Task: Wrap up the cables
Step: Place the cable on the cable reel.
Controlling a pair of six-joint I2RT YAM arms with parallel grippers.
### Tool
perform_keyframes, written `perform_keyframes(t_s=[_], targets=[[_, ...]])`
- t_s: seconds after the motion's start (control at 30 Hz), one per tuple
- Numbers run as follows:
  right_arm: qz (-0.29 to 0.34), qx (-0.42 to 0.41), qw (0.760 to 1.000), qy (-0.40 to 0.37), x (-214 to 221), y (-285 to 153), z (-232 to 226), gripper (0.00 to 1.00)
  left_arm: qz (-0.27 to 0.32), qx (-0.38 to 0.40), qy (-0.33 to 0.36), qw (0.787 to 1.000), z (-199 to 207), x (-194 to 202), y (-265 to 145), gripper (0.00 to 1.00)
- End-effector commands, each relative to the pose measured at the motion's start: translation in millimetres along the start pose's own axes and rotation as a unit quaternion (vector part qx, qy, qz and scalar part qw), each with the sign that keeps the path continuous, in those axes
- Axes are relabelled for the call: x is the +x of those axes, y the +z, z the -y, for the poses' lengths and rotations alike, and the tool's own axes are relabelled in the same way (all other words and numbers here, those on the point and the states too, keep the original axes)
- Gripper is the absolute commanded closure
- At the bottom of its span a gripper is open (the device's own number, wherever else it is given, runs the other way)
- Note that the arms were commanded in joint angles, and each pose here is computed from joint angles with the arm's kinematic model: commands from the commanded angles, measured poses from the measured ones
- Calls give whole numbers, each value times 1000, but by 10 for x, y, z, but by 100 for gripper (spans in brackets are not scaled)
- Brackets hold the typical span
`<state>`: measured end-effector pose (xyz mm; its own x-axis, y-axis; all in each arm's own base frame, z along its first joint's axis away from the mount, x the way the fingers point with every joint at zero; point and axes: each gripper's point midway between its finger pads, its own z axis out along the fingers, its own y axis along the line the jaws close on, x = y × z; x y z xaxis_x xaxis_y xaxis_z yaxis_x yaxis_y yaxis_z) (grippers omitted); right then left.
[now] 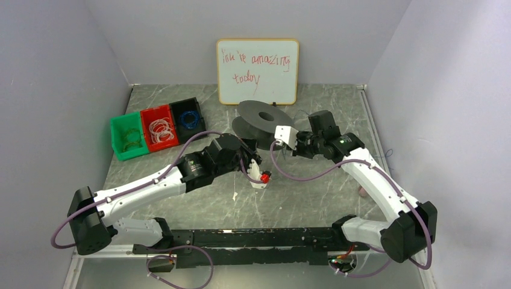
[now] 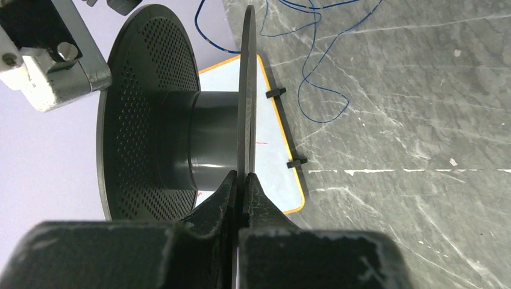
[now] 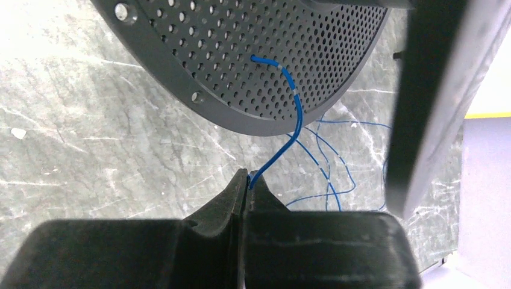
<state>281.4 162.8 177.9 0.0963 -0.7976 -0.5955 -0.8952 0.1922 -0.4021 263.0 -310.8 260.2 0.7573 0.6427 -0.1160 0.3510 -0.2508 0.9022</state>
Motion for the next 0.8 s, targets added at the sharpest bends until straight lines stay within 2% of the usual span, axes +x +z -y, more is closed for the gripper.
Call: perform_keyframes(t_s=[0.0,0.77], targets=[[1,-29,999,-26,-84,-76,-32,100,30,-82,-12,996,-581,-151,-228,98],[-36,-121,991,-48,46,-59,-247,100,54,-54,-2,997,-437,-228,-251,98]])
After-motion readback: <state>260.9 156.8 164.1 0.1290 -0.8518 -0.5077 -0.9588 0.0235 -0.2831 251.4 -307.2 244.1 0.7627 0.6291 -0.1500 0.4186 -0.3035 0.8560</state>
